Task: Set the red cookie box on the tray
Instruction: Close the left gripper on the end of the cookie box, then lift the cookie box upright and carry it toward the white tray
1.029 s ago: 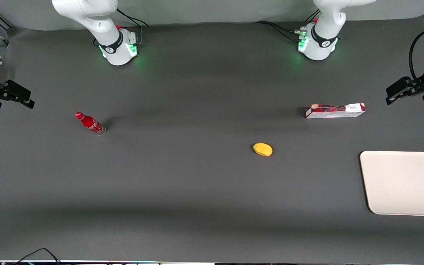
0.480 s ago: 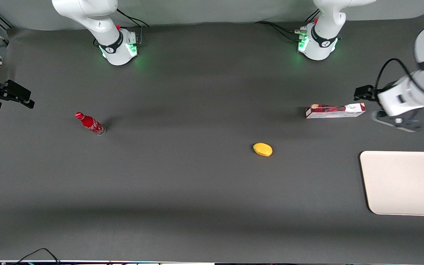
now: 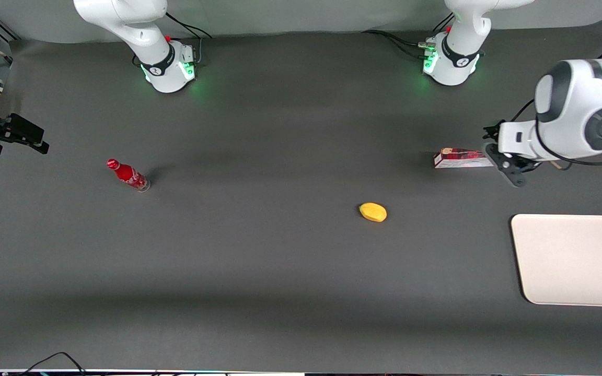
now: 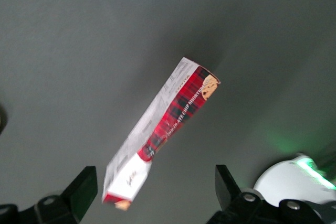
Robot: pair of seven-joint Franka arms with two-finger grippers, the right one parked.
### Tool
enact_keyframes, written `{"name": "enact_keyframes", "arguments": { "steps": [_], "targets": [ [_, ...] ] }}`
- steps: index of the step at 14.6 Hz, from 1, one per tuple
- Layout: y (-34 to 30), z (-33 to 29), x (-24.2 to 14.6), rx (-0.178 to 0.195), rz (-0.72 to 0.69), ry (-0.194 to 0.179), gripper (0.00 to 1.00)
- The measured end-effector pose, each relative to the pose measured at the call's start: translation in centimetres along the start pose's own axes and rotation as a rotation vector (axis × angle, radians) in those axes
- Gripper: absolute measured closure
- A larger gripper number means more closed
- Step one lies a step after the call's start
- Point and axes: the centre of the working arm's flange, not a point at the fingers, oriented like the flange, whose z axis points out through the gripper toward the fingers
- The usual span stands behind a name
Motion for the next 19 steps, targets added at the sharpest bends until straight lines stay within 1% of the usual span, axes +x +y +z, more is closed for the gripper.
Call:
{"name": "enact_keyframes", "arguments": {
  "steps": [3, 4, 5, 7, 11, 13, 15, 17, 19],
  "targets": [
    [1.1, 5.2, -1.4, 0.088, 0.146, 0.057, 0.00],
    [1.1, 6.5, -2.0, 0.110, 0.177, 0.073, 0.00],
    [1.1, 7.8, -2.7, 0.121, 0.197, 0.082, 0.00],
    [1.4, 9.9, -3.6, 0.128, 0.218, 0.089, 0.00],
    [2.3, 12.8, -4.2, 0.184, 0.249, 0.118, 0.00],
    [2.7, 14.3, -4.3, 0.206, 0.262, 0.128, 0.00],
    [2.7, 15.0, -4.2, 0.217, 0.278, 0.133, 0.00],
    [2.6, 15.6, -4.1, 0.215, 0.281, 0.133, 0.01],
    [2.6, 16.0, -4.1, 0.209, 0.291, 0.131, 0.07]
  ]
}}
